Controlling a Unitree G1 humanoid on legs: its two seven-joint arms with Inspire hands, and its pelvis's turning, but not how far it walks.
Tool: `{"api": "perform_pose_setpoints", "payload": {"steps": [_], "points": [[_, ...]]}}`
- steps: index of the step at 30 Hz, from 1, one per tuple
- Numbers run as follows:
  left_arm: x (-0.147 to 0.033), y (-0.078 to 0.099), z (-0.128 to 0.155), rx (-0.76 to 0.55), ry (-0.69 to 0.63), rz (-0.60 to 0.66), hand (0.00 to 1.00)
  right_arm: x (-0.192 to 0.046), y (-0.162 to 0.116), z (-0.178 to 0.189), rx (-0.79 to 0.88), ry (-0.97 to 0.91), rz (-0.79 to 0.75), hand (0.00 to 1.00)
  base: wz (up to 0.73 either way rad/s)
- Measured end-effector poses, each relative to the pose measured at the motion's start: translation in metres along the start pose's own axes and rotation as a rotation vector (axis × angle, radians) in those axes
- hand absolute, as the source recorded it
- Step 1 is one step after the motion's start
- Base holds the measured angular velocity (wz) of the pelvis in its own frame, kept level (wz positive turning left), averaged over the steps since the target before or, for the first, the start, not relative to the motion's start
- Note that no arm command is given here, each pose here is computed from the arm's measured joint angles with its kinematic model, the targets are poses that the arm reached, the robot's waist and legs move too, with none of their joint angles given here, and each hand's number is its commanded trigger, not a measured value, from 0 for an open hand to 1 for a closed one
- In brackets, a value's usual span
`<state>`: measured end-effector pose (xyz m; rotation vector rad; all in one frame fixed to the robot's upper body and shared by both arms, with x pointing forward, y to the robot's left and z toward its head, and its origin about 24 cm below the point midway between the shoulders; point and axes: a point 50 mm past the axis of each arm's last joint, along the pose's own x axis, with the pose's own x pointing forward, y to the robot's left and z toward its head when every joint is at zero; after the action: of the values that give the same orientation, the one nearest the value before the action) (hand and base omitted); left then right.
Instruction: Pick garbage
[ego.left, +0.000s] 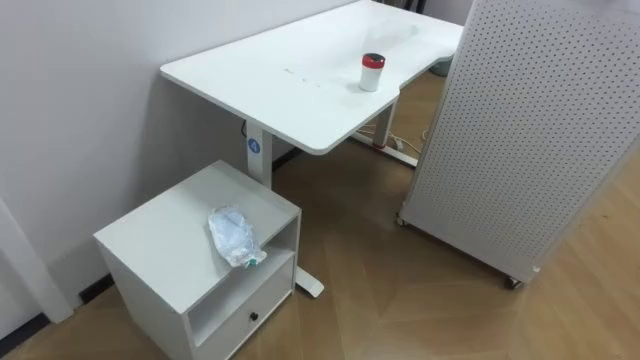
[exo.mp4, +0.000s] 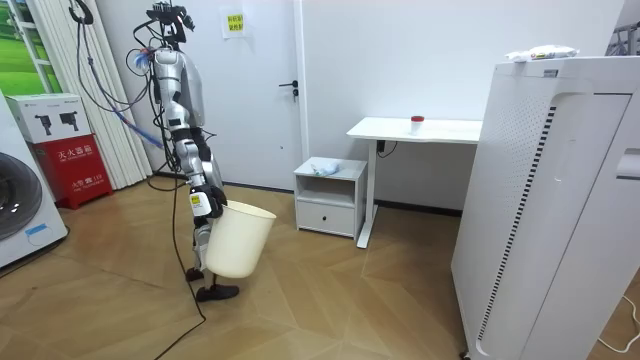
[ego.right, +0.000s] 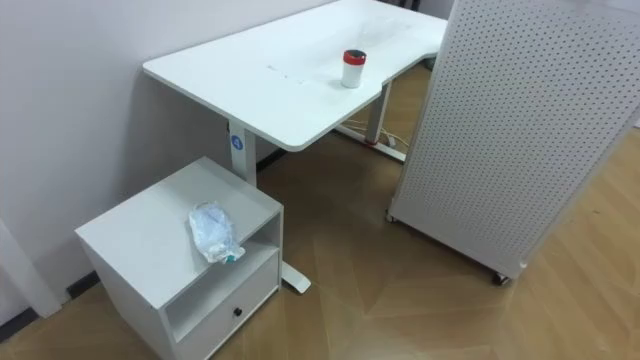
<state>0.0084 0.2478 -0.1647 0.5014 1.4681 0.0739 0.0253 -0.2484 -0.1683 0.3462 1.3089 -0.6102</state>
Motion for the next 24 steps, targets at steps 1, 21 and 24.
{"api": "perform_pose_setpoints", "payload": {"steps": [1, 21, 24], "points": [[0.0, 0.0001, -0.0001, 0.0, 0.0, 0.0, 0.0, 0.0, 0.0001, 0.0001, 0.0, 0.0, 0.0, 1.0, 0.0], [0.0, -0.0023, -0.0048, 0.005, 0.021, -0.019, 0.0, 0.0, 0.0012, -0.0003, -0.016, 0.001, 0.009, 1.0, 0.0], [0.0003, -0.0018, -0.0036, 0.0, 0.019, -0.023, 0.0, 0.0, 0.0011, 0.0005, -0.017, 0.001, 0.017, 1.0, 0.0]]}}
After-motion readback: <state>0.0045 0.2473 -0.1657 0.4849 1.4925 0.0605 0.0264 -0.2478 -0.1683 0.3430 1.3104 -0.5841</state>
